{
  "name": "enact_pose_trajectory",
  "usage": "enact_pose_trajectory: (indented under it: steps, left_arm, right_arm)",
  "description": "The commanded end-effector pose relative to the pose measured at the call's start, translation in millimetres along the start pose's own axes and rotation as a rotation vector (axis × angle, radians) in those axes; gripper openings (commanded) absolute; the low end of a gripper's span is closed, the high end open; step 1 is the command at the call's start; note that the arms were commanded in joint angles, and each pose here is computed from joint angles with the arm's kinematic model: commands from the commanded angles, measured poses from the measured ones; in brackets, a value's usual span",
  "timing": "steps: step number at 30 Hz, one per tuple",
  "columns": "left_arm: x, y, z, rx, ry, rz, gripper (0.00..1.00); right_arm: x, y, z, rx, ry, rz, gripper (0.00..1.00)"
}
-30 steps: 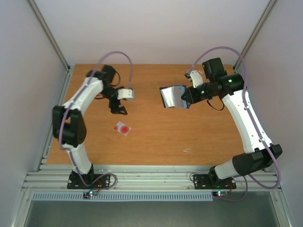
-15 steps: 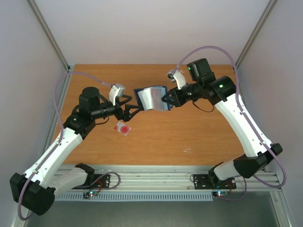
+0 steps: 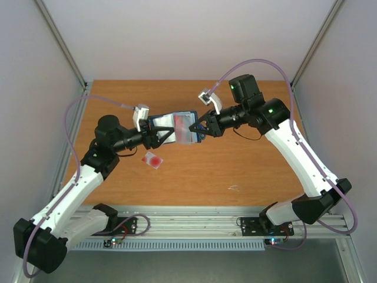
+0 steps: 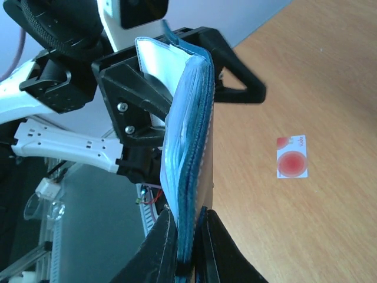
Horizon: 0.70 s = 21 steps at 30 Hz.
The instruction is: Take the credit cards out of the card holder
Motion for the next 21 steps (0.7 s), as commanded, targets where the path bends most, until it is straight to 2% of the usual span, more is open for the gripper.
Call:
enact_pose_trajectory:
  steps: [1,2,4,6,9,18,20,21]
  left_arm:
    - [2,-10,-34,-0.244,0.151,0.016,0.13]
    - [-1,-10,-33,-0.247,0.164,0.022,0.02]
    - [-2,-14,-34,-0.24,0.176,0.017,0.0]
    - [0,-17,-40,-0.258,0.204,-0.001,0.0]
    - [2,-19,-48,-0.298,0.239,0.0,0.0]
    - [8,-17,-54,-0.328,0.272,-0.015,0.0]
    - [8,-17,-55,-0.33,0.273,-0.019,0.0]
    - [9,-18,-56,-0.331,0.275,-0.022,0.0]
  right_arm:
    - [6,-11,23,0.088,-0.099,-0.036,0.02]
    - [7,-11,23,0.088,-0.101,-0.036,0.04]
    - [8,-11,21,0.078,-0.101,-0.04,0.18]
    - [8,-7,11,0.011,-0.083,-0.035,0.26]
    - [7,0,-8,-0.098,-0.033,-0.043,0.24]
    - [27,26,1,-0.06,-0.139,-0.134,0.29]
    - [27,32,0,-0.057,-0.138,-0.126,0.26]
    - [27,34,0,-0.053,-0.137,-0.125,0.2]
Point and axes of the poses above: each gripper's point midway between its finger pads, its own y axis out along the fingers, its own z axis along the line the jaws close on, x = y × z, the point moved 7 cm from there along -y, back along the fingers, and after that the axes turned 11 degrees about -y, right-handed, at the moved point
